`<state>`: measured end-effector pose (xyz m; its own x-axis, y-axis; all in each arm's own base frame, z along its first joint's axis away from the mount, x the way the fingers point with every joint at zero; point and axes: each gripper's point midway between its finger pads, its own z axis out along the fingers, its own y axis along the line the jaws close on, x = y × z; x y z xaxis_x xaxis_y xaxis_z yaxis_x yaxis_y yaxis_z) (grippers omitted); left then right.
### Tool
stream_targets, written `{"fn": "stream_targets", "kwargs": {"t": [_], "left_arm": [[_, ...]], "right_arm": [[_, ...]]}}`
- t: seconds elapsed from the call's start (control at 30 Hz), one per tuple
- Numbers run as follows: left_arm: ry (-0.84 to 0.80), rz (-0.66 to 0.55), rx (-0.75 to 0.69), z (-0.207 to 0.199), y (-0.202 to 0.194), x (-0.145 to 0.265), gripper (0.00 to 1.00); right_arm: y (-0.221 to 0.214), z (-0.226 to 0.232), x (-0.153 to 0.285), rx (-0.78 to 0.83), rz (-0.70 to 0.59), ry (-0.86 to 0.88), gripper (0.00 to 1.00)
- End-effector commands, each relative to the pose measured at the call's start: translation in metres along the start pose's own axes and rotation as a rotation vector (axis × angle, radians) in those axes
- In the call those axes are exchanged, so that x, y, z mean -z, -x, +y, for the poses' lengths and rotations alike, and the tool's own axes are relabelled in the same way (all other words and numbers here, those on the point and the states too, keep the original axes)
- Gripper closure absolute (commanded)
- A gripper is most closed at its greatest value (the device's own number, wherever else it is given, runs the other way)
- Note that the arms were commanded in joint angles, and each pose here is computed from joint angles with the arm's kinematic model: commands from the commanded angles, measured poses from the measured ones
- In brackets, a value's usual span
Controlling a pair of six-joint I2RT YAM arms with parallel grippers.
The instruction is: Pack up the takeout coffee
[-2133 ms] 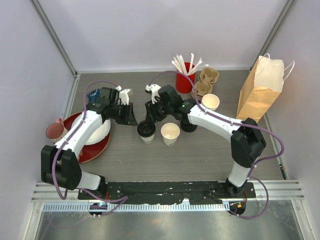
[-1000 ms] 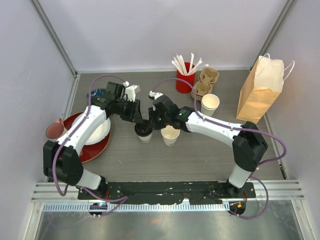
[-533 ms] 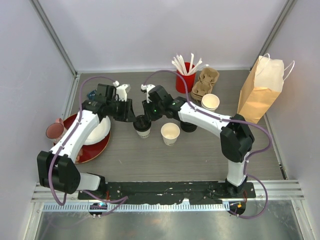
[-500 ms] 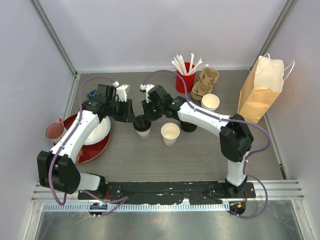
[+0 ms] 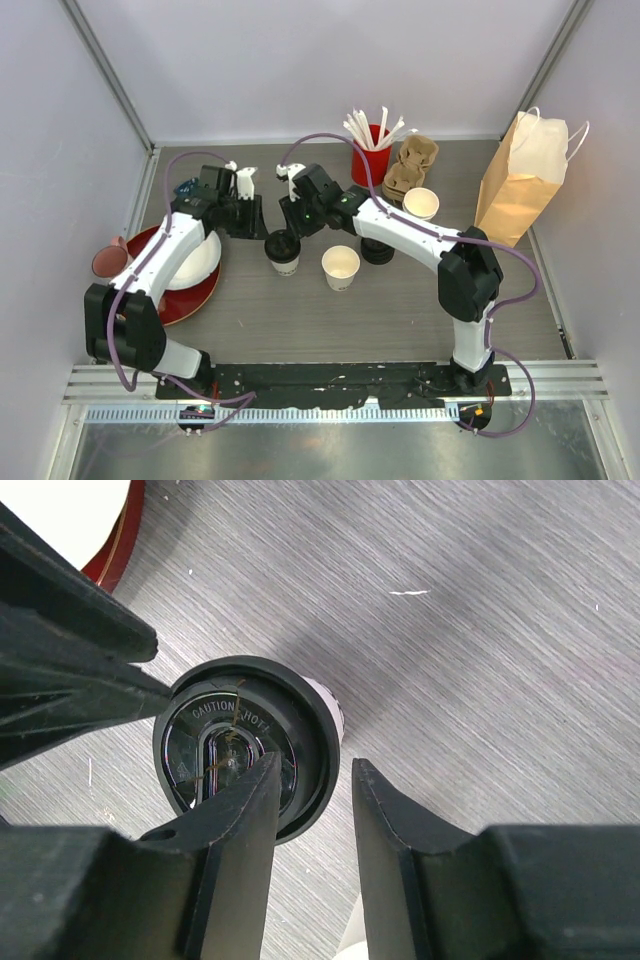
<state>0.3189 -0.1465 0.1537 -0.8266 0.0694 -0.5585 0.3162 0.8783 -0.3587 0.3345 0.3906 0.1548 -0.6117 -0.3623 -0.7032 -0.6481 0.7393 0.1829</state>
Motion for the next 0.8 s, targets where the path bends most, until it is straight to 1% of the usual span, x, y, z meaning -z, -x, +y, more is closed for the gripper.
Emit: {"fn": "stream_targets", "kwargs": {"t": [0.0, 0.13, 0.3, 0.43, 0.77], "left_arm": [[-0.014, -0.038, 0.007, -0.004, 0.018, -0.002, 0.7], [-0.052, -0.031, 0.009, -0.013, 0.016, -0.002, 0.71], [-0.069, -0.031, 0.012, -0.018, 0.013, -0.003, 0.71], [-0.096, 0.024, 0.056, -0.019, -0.004, -0.012, 0.72], [-0.051, 0.022, 0.073, -0.008, -0.021, -0.016, 0.75]], "right_arm": [[0.016, 0.007, 0.014, -0.026, -0.049, 0.017, 0.6], [0.002, 0.008, 0.007, -0.047, -0.025, 0.033, 0.6], [0.002, 0.014, 0.003, -0.054, -0.03, 0.059, 0.62], [0.0, 0.015, 0.002, -0.057, -0.023, 0.069, 0.63], [-0.016, 0.017, -0.002, -0.087, 0.0, 0.081, 0.65]]}}
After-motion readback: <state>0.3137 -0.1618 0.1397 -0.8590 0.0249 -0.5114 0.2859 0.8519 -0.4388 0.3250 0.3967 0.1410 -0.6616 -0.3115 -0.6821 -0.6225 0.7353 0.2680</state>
